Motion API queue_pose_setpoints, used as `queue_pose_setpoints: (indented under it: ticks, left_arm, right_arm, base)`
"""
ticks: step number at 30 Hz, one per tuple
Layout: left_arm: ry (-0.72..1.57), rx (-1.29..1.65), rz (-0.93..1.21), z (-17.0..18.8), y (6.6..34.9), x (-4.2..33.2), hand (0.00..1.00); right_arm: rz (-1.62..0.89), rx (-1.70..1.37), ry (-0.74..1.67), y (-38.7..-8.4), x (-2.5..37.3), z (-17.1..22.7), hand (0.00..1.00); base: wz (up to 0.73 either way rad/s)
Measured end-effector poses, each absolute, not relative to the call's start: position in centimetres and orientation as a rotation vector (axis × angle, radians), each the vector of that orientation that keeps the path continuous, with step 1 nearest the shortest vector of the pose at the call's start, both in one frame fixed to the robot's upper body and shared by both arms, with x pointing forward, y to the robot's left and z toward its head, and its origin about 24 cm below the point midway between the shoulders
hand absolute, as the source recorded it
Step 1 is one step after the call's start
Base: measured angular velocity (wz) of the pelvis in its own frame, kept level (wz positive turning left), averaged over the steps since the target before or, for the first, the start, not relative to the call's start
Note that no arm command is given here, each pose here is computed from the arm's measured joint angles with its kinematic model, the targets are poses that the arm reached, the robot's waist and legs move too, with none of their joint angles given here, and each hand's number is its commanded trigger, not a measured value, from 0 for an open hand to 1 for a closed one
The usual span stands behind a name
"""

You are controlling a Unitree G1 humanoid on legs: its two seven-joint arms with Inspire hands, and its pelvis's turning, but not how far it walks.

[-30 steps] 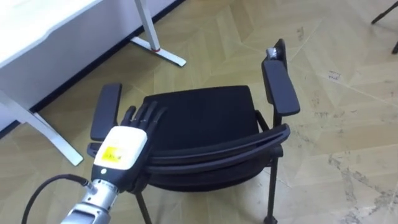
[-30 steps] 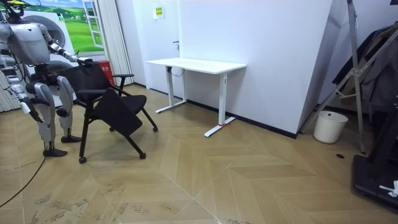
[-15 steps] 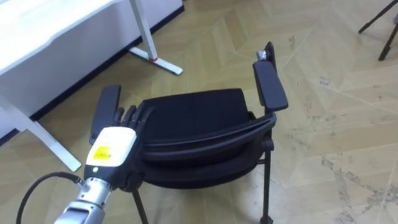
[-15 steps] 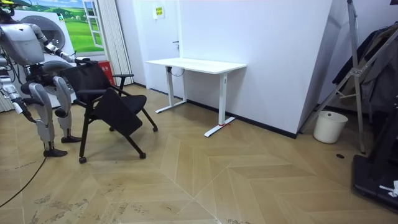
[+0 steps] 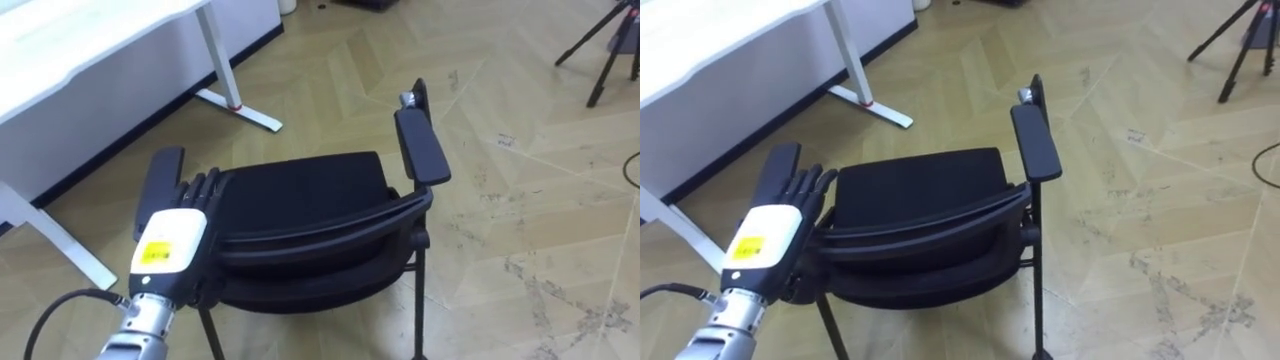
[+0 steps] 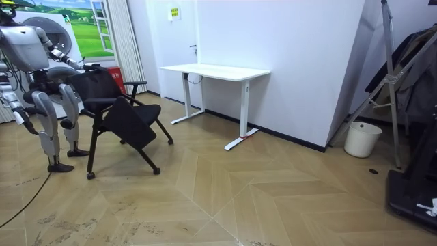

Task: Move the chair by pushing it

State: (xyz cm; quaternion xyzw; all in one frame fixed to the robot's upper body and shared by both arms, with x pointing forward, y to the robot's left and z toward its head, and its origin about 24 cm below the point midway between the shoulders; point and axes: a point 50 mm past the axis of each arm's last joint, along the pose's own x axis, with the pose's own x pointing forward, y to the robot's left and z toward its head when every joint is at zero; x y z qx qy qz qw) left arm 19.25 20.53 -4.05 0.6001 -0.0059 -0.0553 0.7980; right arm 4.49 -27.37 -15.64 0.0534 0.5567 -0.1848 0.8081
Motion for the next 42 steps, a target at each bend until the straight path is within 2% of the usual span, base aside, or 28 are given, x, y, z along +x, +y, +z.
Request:
queue_pose_setpoints:
  ticks: [10, 33, 39, 42]
  left_arm:
    - [-0.001, 1.377, -0.128, -4.4, 20.8, 19.6, 1.00]
    - [-0.020, 1.379, -0.103, -3.9, 20.7, 20.5, 1.00]
    - [-0.018, 1.380, -0.107, -3.8, 20.8, 20.5, 1.00]
    - [-0.014, 1.390, -0.114, -3.8, 21.2, 20.3, 1.00]
  right_arm:
    - [-0.412, 0.108, 1.197, -27.4, 4.4, -15.7, 0.00]
    - [-0.439, 0.175, 1.192, -27.3, 4.4, -15.7, 0.00]
    - [-0.509, 0.251, 1.183, -27.7, 3.3, -15.7, 0.00]
    - [-0.662, 0.367, 1.158, -28.5, 2.0, -15.6, 0.00]
  base:
    - [0.00]
    - [0.00]
    - [0.00]
    - [0.00]
